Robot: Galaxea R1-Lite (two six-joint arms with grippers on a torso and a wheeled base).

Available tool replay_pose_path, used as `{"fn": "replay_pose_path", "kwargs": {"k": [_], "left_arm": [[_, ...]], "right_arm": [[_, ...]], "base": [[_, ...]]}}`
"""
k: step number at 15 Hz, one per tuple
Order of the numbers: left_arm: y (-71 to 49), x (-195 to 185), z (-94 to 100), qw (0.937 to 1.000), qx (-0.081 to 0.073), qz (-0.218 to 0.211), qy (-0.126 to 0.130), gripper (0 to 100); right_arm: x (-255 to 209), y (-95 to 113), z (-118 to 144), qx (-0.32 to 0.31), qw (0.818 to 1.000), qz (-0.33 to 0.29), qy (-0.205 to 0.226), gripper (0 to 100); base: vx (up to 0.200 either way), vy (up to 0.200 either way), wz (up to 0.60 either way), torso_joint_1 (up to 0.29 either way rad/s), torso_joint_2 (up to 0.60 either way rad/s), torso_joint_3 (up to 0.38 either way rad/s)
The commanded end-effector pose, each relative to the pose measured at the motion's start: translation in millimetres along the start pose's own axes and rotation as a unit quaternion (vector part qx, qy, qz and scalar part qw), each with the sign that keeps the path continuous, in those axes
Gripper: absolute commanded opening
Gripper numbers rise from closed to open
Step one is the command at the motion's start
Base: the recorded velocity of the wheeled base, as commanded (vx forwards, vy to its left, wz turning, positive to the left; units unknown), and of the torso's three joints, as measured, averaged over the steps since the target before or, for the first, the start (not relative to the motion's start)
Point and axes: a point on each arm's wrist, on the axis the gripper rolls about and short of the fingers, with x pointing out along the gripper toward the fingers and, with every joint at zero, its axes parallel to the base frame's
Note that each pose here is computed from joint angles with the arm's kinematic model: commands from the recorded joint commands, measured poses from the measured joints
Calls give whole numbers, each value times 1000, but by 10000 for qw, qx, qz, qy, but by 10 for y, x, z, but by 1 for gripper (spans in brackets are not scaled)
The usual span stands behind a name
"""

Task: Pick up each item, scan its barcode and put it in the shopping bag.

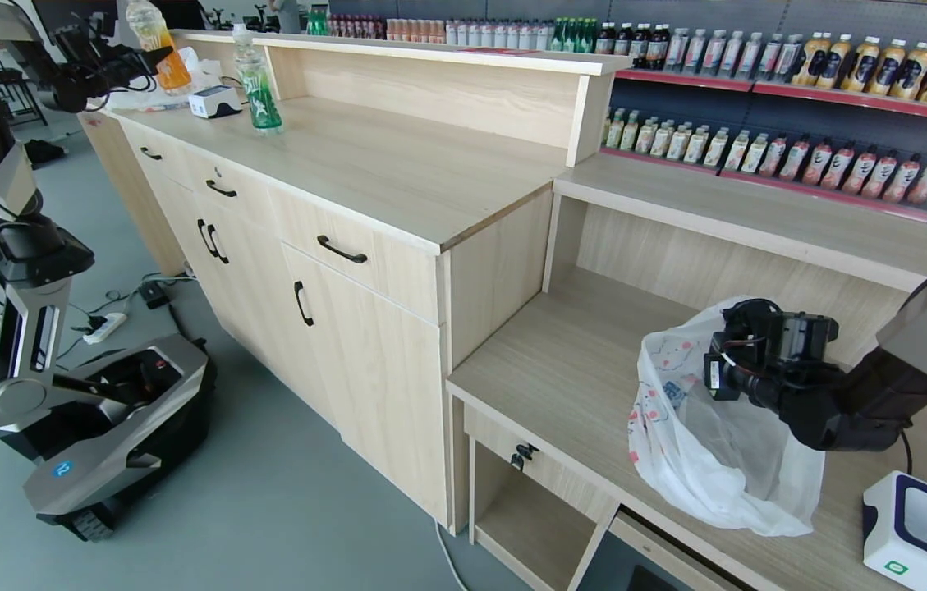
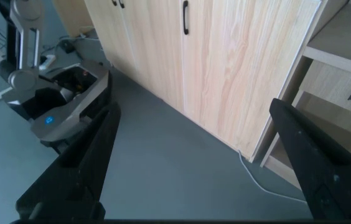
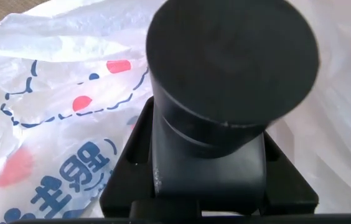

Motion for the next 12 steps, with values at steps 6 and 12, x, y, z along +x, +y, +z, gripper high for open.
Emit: {"fn": "replay_pose_path", "kwargs": {"k": [6,12], "left_arm": [[0,0,-1,10000,2,3,0,100],[0,0,-1,10000,2,3,0,100]], "right_arm": [[42,-55,-78,16,10000,0,90,0],[6,-113,-30,22,9998,186,8,100]], "base": [[0,0,0,0,0,0],[0,0,0,0,0,0]]}}
